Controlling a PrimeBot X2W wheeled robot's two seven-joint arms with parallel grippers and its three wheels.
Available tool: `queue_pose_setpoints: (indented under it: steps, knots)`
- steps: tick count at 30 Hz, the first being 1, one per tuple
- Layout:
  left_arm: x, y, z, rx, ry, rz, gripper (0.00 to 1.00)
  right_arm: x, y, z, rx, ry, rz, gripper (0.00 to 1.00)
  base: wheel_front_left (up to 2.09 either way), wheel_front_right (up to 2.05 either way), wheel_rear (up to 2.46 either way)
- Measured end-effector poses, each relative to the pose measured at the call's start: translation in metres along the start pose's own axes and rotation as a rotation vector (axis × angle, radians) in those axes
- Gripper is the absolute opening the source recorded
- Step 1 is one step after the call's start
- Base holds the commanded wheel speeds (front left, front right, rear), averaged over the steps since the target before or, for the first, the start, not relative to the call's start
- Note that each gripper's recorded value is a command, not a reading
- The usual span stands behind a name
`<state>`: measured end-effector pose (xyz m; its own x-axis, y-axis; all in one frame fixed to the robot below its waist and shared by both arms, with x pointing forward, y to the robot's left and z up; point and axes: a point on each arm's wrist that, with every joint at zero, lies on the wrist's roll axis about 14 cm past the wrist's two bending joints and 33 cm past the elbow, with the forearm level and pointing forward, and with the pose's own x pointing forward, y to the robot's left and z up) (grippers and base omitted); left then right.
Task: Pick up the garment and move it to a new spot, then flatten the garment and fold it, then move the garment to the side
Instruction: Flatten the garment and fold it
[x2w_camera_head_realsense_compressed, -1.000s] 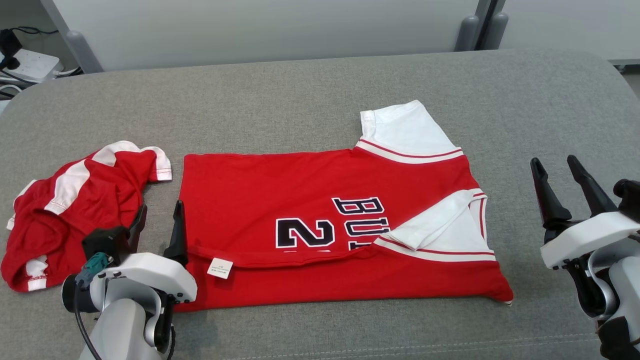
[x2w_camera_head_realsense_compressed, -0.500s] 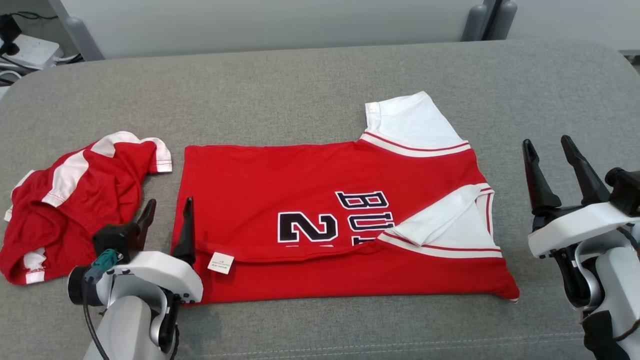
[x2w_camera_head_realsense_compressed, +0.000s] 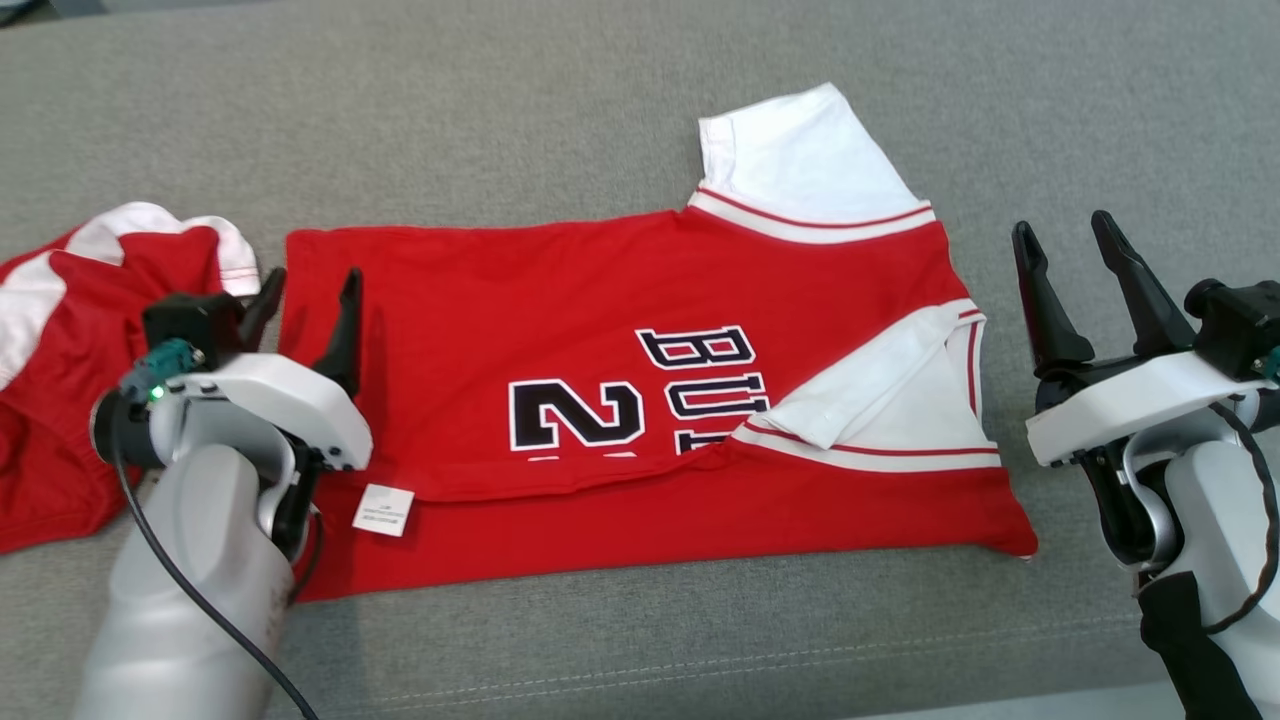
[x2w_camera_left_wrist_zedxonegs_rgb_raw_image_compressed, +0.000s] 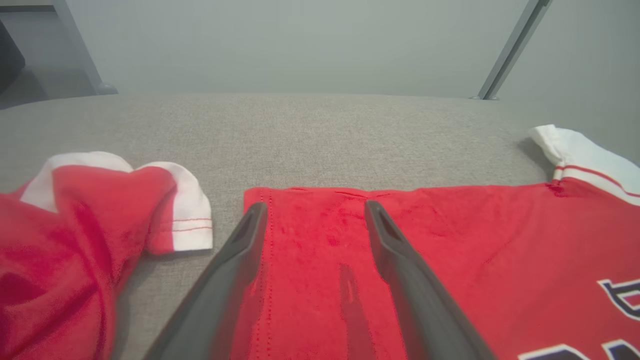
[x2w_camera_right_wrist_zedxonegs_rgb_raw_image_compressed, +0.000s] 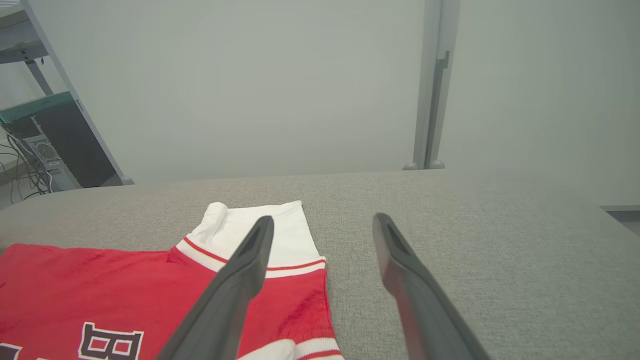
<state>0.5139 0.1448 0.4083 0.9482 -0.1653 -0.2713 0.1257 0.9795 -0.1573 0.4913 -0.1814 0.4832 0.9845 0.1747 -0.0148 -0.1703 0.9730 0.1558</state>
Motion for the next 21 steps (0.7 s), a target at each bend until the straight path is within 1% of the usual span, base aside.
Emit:
queue_pose_setpoints:
  steps: [4,10,15,21]
  knots:
    - [0.02,0.007,-0.01,0.014,0.057,0.001,1.0,0.004,-0.005,-0.014,0.024,0.026,-0.017,1.0,0.0,0.0,0.0]
    - [0.045,0.014,-0.024,-0.017,0.115,0.017,1.0,0.007,-0.016,-0.03,0.027,0.059,-0.043,1.0,0.0,0.0,0.0]
    - [0.056,0.019,-0.032,-0.051,0.137,0.031,1.0,0.005,-0.023,-0.04,0.027,0.083,-0.061,1.0,0.0,0.0,0.0]
    - [0.059,0.026,-0.032,-0.059,0.143,0.05,1.0,0.005,-0.024,-0.043,0.032,0.089,-0.064,1.0,0.0,0.0,0.0]
